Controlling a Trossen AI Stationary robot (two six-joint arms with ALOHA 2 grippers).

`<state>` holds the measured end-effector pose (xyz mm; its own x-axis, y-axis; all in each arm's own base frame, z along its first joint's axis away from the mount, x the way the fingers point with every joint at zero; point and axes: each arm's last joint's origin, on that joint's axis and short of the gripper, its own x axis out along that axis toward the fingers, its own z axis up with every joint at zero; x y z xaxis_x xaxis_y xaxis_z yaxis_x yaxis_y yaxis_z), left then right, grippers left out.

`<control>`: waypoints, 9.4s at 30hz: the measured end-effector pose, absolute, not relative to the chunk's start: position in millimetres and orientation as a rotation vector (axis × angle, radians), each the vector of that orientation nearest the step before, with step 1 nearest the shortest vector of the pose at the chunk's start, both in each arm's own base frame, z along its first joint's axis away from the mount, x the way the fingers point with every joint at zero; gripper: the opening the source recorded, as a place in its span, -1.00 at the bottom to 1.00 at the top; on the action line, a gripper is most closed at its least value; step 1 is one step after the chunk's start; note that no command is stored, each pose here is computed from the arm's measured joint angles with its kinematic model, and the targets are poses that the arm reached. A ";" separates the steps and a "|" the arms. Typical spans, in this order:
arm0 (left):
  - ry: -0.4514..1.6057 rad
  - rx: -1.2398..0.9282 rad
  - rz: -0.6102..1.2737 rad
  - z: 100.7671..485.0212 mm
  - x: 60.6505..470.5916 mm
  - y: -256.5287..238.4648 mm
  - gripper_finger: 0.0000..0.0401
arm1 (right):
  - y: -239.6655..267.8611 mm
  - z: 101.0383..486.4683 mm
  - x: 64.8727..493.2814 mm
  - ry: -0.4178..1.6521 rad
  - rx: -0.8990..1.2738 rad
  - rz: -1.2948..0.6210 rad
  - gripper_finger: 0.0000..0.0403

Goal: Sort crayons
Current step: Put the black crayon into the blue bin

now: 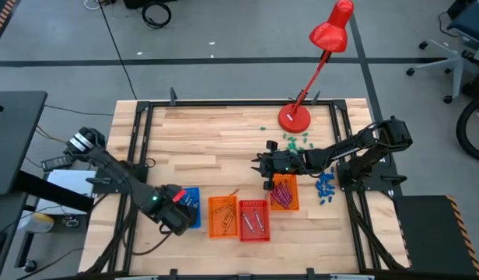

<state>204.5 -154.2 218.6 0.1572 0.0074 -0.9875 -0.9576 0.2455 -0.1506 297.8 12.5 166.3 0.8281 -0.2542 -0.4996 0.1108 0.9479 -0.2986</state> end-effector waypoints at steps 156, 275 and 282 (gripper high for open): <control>0.726 0.168 0.349 214.5 250.9 -28.9 -0.35 | 30.9 167.1 362.1 1.325 -0.646 0.249 -0.83; 1.002 -0.144 0.845 177.4 193.5 -199.9 -0.22 | 9.7 204.5 308.5 0.771 -0.195 -0.230 -0.46; 0.883 -0.073 0.806 214.0 202.9 -202.8 -0.10 | -21.1 202.9 292.1 0.900 0.016 -0.337 -0.46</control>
